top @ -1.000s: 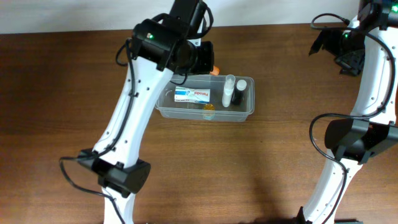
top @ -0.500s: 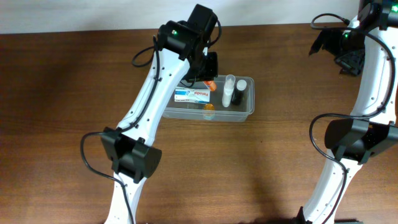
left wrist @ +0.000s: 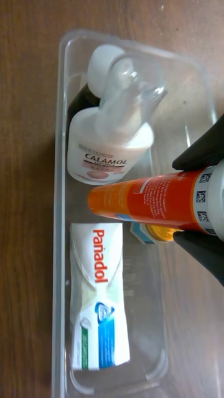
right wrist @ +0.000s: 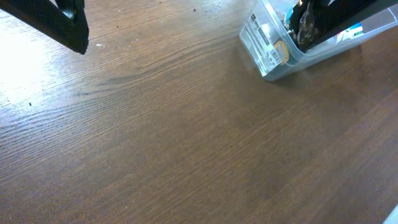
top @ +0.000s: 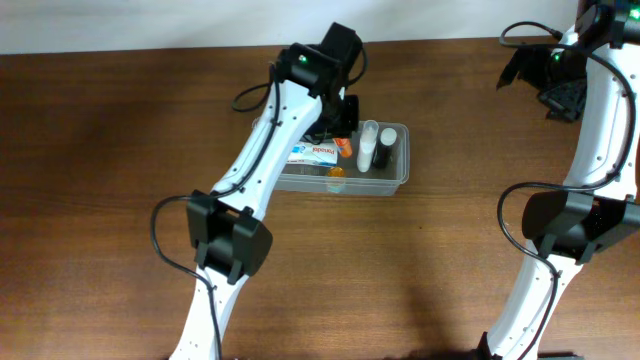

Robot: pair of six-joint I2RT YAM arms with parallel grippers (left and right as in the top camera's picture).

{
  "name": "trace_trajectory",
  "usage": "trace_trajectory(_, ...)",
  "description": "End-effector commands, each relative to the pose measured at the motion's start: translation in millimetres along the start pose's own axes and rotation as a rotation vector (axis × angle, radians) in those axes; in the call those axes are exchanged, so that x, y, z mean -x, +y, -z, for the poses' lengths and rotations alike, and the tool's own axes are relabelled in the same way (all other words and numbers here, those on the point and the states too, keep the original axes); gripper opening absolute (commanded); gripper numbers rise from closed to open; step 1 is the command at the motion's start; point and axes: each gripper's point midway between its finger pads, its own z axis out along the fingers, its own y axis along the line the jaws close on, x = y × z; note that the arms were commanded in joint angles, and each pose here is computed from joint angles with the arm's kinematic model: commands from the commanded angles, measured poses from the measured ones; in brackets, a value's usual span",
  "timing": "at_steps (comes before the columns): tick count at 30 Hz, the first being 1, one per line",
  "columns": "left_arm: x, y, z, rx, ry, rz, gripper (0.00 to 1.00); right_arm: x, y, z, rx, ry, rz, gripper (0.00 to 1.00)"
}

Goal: Pack container
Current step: 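Lower the orange tube upright into the container and open the left gripper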

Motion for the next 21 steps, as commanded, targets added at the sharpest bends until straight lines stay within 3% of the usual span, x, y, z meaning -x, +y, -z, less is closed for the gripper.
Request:
trace_trajectory(1,-1,1,-13,0.01,0.019,0.012,0.23,-1,-3,3,-0.013,-0.003,-0.002,0.98)
trace_trajectory(14,0,4,-24,0.023,0.027,0.014,0.23,-2,-3,3,-0.013,-0.002,-0.002,0.98)
trace_trajectory(16,-2,5,-28,0.029,0.038,0.015,0.29,-1,-3,3,-0.013,-0.003,-0.002,0.98)
trace_trajectory(21,-7,9,-44,0.047,0.074,0.02,0.29,-1,-3,3,-0.013,-0.003,-0.002,0.98)
